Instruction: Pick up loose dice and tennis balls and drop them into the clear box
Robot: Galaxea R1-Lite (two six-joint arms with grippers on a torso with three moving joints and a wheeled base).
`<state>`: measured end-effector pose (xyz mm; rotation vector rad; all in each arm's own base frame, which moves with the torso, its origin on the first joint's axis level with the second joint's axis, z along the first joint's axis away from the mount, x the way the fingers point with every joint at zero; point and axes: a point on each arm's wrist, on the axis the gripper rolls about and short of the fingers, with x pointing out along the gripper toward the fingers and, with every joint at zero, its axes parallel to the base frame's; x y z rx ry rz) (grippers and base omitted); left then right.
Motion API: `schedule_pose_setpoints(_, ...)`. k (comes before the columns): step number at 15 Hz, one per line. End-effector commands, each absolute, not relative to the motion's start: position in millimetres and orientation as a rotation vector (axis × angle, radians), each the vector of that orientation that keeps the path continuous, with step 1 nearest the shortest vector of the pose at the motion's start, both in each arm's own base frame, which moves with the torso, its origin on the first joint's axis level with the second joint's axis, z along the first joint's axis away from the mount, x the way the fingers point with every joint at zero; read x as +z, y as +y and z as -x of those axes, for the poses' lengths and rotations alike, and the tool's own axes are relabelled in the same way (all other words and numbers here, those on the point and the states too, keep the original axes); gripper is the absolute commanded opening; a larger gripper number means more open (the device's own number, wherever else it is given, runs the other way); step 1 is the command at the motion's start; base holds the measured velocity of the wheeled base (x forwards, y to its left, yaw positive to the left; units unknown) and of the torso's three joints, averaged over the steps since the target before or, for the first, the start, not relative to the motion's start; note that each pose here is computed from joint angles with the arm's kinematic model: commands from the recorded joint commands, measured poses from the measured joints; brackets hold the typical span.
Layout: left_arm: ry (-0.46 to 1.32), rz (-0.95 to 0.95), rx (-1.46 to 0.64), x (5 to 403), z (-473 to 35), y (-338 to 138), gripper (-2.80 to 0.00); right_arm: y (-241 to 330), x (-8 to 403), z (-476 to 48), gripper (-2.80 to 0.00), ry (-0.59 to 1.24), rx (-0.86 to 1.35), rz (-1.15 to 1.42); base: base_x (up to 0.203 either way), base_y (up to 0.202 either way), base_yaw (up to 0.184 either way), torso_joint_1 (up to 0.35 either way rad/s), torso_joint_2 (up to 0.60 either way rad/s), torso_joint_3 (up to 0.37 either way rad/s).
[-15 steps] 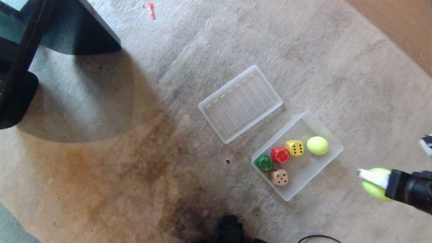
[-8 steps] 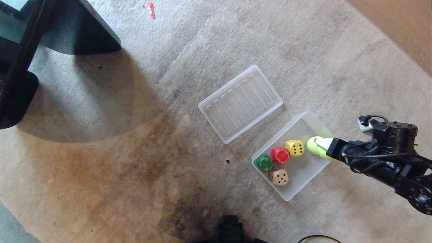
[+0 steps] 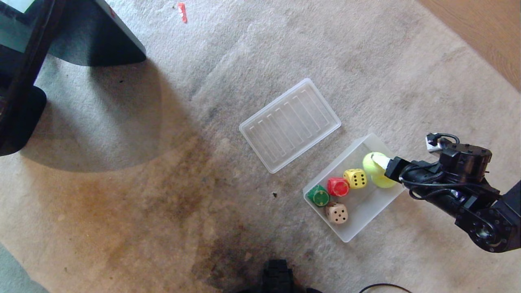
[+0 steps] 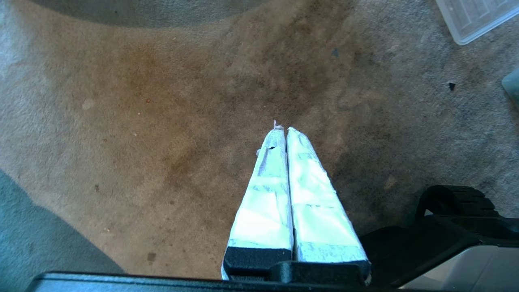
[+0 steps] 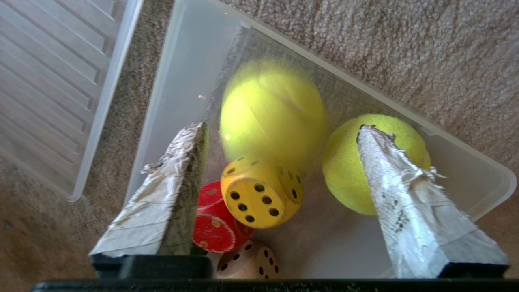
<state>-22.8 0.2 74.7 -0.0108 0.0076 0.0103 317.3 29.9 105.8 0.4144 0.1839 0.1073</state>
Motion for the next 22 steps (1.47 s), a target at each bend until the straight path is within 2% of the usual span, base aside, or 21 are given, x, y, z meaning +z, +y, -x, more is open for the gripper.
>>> schedule_pose_setpoints(1, 0.009, 0.012, 0.011, 74.3, 22.7, 0.2, -2.8, 30.8, 110.1, -314.9, 0.0, 0.161, 0.118, -0.418, 0.0, 0.0, 0.0, 0.0, 0.0, 0.0)
schedule_pose_setpoints(9, 0.009, 0.011, 0.011, 74.3, 22.7, 0.2, -2.8, 26.5, 128.0, -279.1, 0.0, 0.143, 0.131, -0.42, 0.0, 0.0, 0.0, 0.0, 0.0, 0.0)
schedule_pose_setpoints(10, 0.009, 0.011, 0.011, 74.3, 22.7, 0.2, -2.8, 25.2, 129.6, -270.9, -2.8, 0.152, 0.13, -0.418, 0.0, 0.0, 0.0, 0.0, 0.0, 0.0)
schedule_pose_setpoints(13, 0.008, 0.012, 0.011, 74.7, 22.8, 0.2, -2.8, 19.5, 163.3, -211.3, -2.8, 0.087, 0.16, -0.378, 0.0, 0.0, 0.0, 0.0, 0.0, 0.0)
schedule_pose_setpoints(16, 0.009, 0.012, 0.011, 74.3, 22.7, 0.2, -2.8, 11.9, 180.1, -121.7, -2.8, 0.06, 0.17, -0.274, 0.0, 0.0, 0.0, 0.0, 0.0, 0.0)
schedule_pose_setpoints(19, 0.009, 0.011, 0.011, 74.3, 22.7, 0.2, -2.8, 5.0, 149.5, -45.3, -2.8, 0.151, 0.138, -0.12, 0.0, 0.0, 0.0, 0.0, 0.0, 0.0)
schedule_pose_setpoints(22, 0.009, 0.011, 0.011, 74.3, 22.7, 0.2, -2.8, 1.2, 107.7, -0.4, -2.8, 0.23, 0.091, 0.011, 0.0, 0.0, 0.0, 0.0, 0.0, 0.0)
